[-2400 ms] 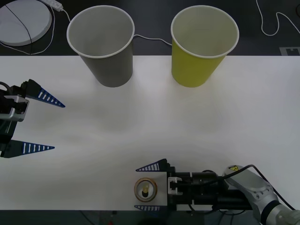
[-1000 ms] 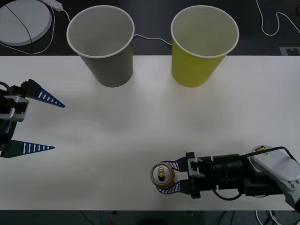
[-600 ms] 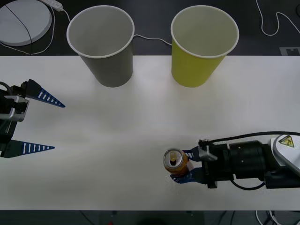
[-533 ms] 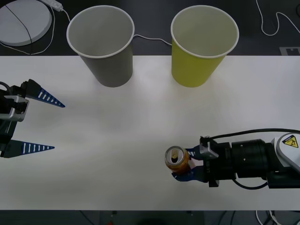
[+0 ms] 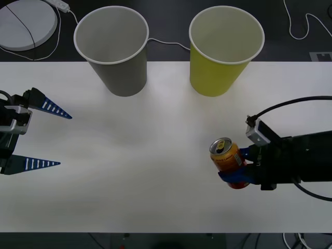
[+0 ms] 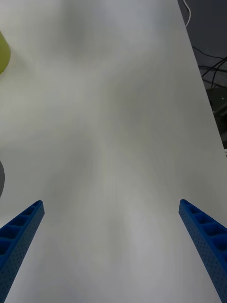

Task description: Put the can into the green bin and the plastic bottle into the gray bin

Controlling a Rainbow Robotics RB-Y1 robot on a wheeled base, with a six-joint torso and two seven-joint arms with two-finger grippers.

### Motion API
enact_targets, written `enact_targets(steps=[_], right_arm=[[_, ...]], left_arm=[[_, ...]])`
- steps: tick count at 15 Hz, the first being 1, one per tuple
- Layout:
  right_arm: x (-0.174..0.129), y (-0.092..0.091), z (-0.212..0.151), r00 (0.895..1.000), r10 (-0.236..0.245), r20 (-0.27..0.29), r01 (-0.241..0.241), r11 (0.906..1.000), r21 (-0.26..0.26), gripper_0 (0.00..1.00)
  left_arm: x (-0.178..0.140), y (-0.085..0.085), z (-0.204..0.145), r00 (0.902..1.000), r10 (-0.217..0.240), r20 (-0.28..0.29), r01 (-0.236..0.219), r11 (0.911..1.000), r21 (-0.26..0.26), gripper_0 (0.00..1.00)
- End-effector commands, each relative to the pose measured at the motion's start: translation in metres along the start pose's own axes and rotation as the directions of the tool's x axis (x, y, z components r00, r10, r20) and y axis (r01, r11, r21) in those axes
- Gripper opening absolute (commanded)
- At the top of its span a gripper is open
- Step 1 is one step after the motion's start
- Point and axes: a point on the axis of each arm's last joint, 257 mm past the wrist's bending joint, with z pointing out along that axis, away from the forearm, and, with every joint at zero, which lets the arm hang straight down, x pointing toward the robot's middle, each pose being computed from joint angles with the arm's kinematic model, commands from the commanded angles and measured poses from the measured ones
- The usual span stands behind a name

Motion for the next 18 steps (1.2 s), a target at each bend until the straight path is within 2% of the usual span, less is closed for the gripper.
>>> enact_targets(steps=[1, 2, 5, 6, 9, 12, 13, 14, 18], right_arm=[[-0.004, -0.011, -0.035, 0.996, 0.07, -0.056, -0.067, 0.9963, 0.054, 0.0], [-0.008, -0.016, -0.042, 0.994, 0.095, -0.056, -0.091, 0.9931, 0.074, 0.0], [-0.029, -0.043, -0.079, 0.984, 0.179, -0.021, -0.173, 0.9691, 0.176, 0.0], [-0.034, -0.053, -0.098, 0.975, 0.22, -0.016, -0.211, 0.9527, 0.219, 0.0], [-0.046, -0.073, -0.136, 0.955, 0.297, 0.0, -0.283, 0.9094, 0.305, 0.0], [-0.059, -0.103, -0.165, 0.953, 0.302, 0.001, -0.281, 0.886, 0.369, 0.0], [-0.067, -0.116, -0.174, 0.953, 0.304, 0.0, -0.281, 0.8795, 0.384, 0.0], [-0.079, -0.128, -0.18, 0.953, 0.302, -0.006, -0.276, 0.8788, 0.389, 0.0], [-0.123, -0.159, -0.183, 0.961, 0.272, -0.04, -0.233, 0.8828, 0.408, 0.0]], left_arm=[[0.0, 0.0, 0.0, 1.0, 0.0, 0.0, 0.0, 1.0, 0.0, 1.0], [0.0, 0.0, 0.0, 1.0, 0.0, 0.0, 0.0, 1.0, 0.0, 1.0], [0.0, 0.0, 0.0, 1.0, 0.0, 0.0, 0.0, 1.0, 0.0, 1.0], [0.0, 0.0, 0.0, 1.0, 0.0, 0.0, 0.0, 1.0, 0.0, 1.0], [0.0, 0.0, 0.0, 1.0, 0.0, 0.0, 0.0, 1.0, 0.0, 1.0], [0.0, 0.0, 0.0, 1.0, 0.0, 0.0, 0.0, 1.0, 0.0, 1.0], [0.0, 0.0, 0.0, 1.0, 0.0, 0.0, 0.0, 1.0, 0.0, 1.0], [0.0, 0.0, 0.0, 1.0, 0.0, 0.0, 0.0, 1.0, 0.0, 1.0], [0.0, 0.0, 0.0, 1.0, 0.0, 0.0, 0.0, 1.0, 0.0, 1.0]])
